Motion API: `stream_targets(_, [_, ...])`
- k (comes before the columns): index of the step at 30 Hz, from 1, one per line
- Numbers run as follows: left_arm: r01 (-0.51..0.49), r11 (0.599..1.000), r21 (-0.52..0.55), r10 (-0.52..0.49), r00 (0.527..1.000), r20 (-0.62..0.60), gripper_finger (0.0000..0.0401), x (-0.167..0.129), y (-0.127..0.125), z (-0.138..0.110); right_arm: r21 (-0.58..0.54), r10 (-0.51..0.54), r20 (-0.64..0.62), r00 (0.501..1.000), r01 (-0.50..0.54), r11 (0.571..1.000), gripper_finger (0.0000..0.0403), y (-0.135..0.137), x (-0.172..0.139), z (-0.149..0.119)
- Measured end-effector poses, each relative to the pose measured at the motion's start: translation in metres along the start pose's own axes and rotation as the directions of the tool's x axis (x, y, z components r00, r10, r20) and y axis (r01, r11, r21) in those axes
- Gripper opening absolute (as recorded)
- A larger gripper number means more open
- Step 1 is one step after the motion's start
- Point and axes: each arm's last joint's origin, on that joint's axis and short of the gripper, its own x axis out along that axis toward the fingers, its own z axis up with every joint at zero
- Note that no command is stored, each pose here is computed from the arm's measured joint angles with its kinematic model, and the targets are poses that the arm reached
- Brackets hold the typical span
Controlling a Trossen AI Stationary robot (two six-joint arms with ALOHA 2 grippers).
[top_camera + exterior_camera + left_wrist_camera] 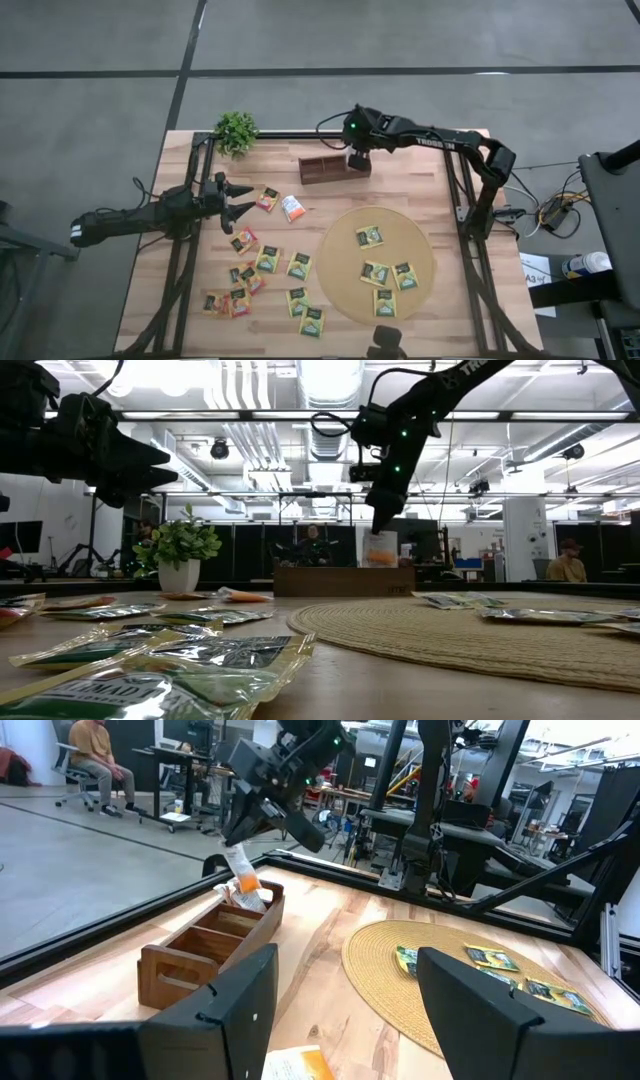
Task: Pick & Place Tea
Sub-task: Put the white tea bag into the right section of the wooden organizer
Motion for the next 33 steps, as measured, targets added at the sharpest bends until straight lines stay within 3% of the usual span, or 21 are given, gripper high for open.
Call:
stream_targets(14, [0.0, 1.0, 0.0, 0.0, 1.0, 0.0, 0.0233, 0.0, 0.0, 0.0, -0.069, 0.019, 0.018, 1.0, -0.017, 0.997, 0.0008, 0.027, 0.013, -0.009])
stream_targets(22, [0.0, 1.0, 0.0, 0.0, 1.0, 0.0, 0.0233, 0.0, 0.0, 0.0, -0.096, -0.035, 0.005, 0.999, 0.036, 0.995, 0.0008, 0.026, 0.014, -0.011])
stream_targets(33, [0.0, 1.0, 0.0, 0.0, 1.0, 0.0, 0.0233, 0.0, 0.0, 0.0, -0.138, -0.026, 0.018, 0.999, 0.028, 0.99, 0.0008, 0.033, 0.015, -0.008])
